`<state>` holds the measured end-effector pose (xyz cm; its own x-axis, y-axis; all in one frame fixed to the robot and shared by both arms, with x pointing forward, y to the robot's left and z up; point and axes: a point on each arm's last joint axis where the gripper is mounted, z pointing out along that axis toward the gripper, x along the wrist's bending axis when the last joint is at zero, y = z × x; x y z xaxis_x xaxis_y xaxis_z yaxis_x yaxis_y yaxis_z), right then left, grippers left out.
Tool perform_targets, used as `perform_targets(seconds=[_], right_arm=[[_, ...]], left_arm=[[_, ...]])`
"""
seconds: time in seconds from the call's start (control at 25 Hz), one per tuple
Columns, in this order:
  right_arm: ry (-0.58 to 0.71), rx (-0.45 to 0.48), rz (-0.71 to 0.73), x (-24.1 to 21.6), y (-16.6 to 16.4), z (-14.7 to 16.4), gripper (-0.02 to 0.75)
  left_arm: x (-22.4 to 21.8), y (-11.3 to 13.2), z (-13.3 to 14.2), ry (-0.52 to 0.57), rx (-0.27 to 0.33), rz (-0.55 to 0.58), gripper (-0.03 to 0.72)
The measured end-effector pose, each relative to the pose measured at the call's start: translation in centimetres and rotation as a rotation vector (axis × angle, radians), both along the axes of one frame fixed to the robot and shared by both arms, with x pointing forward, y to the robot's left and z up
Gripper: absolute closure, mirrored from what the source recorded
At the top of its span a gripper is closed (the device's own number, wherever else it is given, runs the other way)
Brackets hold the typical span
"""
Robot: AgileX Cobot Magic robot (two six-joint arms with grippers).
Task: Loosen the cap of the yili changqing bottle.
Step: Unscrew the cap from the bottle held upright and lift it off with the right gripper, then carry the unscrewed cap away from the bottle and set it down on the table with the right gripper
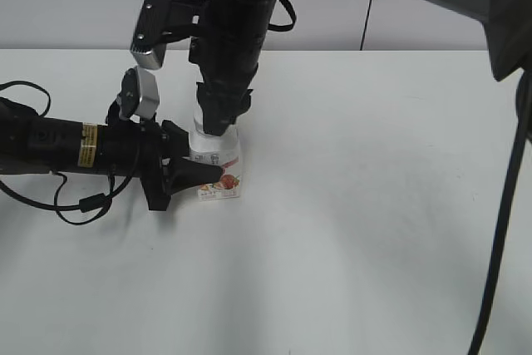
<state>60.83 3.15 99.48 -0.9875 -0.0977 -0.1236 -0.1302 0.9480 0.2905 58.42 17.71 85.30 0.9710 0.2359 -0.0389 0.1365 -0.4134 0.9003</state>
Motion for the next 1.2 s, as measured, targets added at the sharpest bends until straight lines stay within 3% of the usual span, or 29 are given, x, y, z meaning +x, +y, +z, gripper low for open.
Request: perform_targets(seconds=[0.28, 0.36, 0.44, 0.64, 0.76, 1.04, 1.2], right_arm=[[-0.034, 0.059, -0.052, 0.0, 0.1, 2.6, 0.348], [-0.027, 0.075, -0.130, -0.1, -0.1, 3.5, 0.348], [-0.001, 0.092, -0.290, -0.1, -0.4, 4.4, 0.349], [0.103, 0.151, -0.936, 0.8, -1.8, 5.1, 0.349], [0.154, 0.184, -1.121, 1.2, -2.3, 5.1, 0.349], [0.173, 0.187, -1.177, 1.3, -2.7, 5.0, 0.349], [0.167, 0.146, -1.221, 1.8, -4.9, 4.6, 0.349]], left_arm=[[0.0, 0.0, 0.0, 0.003, -0.001, 0.004, 0.337], [0.0, 0.0, 0.0, 0.003, -0.001, 0.004, 0.337], [0.0, 0.0, 0.0, 0.003, -0.001, 0.004, 0.337], [0.0, 0.0, 0.0, 0.003, 0.000, 0.005, 0.337], [0.0, 0.0, 0.0, 0.003, -0.001, 0.003, 0.337], [0.0, 0.0, 0.0, 0.003, 0.000, 0.003, 0.337], [0.0, 0.0, 0.0, 0.003, 0.000, 0.003, 0.337]])
